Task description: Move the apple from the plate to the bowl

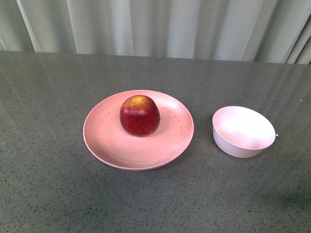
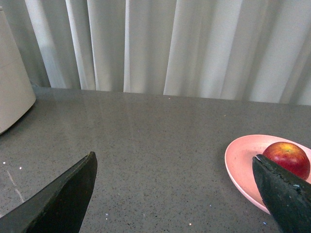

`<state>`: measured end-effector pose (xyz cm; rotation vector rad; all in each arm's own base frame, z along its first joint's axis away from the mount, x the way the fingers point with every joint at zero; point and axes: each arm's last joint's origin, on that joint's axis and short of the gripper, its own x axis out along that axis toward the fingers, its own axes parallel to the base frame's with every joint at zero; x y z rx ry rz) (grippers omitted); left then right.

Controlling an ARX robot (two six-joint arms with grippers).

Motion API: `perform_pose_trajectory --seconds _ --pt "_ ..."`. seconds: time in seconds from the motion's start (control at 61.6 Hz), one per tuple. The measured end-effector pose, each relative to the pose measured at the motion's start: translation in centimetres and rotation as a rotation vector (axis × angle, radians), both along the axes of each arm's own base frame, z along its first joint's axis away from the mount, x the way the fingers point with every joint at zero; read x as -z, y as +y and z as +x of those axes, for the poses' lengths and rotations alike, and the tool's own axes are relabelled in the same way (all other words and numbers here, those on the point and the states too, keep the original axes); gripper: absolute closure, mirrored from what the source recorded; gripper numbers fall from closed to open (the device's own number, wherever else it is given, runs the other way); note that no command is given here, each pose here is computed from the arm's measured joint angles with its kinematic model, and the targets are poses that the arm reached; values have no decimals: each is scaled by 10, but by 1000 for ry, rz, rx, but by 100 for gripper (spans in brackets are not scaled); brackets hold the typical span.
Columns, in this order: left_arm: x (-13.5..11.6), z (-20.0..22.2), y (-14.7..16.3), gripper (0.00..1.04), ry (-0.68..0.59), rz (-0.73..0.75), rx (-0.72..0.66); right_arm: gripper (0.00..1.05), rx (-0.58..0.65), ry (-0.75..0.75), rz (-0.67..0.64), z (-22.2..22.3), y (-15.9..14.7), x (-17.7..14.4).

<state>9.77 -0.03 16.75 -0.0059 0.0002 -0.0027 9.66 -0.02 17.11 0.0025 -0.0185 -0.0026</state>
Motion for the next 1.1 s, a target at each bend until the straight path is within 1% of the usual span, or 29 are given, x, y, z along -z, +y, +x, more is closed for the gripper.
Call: perform_pose_trajectory --seconds 0.049,0.081,0.13,0.146,0.179,0.195,0.211,0.227,0.292,0.406,0.487,0.552,0.747,0.877,1.007,1.105 --pt "0 0 0 9 0 0 0 87 0 0 0 0 0 0" --pt "1 0 0 9 24 -5 6 81 0 0 0 0 0 0" --pt "1 2 -1 9 149 -18 25 73 0 0 0 0 0 0" --pt "1 3 -1 9 171 -19 27 71 0 0 0 0 0 0" --pt "-2 10 -3 9 230 -20 40 64 -1 0 0 0 0 0" --pt "-2 12 -4 9 239 -21 44 62 -1 0 0 0 0 0" --pt "-5 19 -6 9 252 -19 56 57 0 -1 0 0 0 0" --pt "-5 21 -6 9 254 -19 60 55 0 -1 0 0 0 0" --pt "-13 43 -12 9 249 -13 93 41 0 -1 0 0 0 0" --pt "-22 75 -21 9 236 -14 127 24 0 -1 0 0 0 0" --pt "-30 109 -33 9 238 -20 172 8 0 -1 0 0 0 0" --pt "-29 139 -46 9 261 -16 200 9 0 -1 0 0 0 0" --pt "-15 184 -73 9 323 1 247 9 0 -1 0 0 0 0" --pt "3 207 -95 9 379 13 291 9 0 -1 0 0 0 0" --pt "21 222 -121 9 426 18 342 9 0 -1 0 0 0 0" --pt "30 229 -134 9 446 23 359 9 0 -1 0 0 0 0"
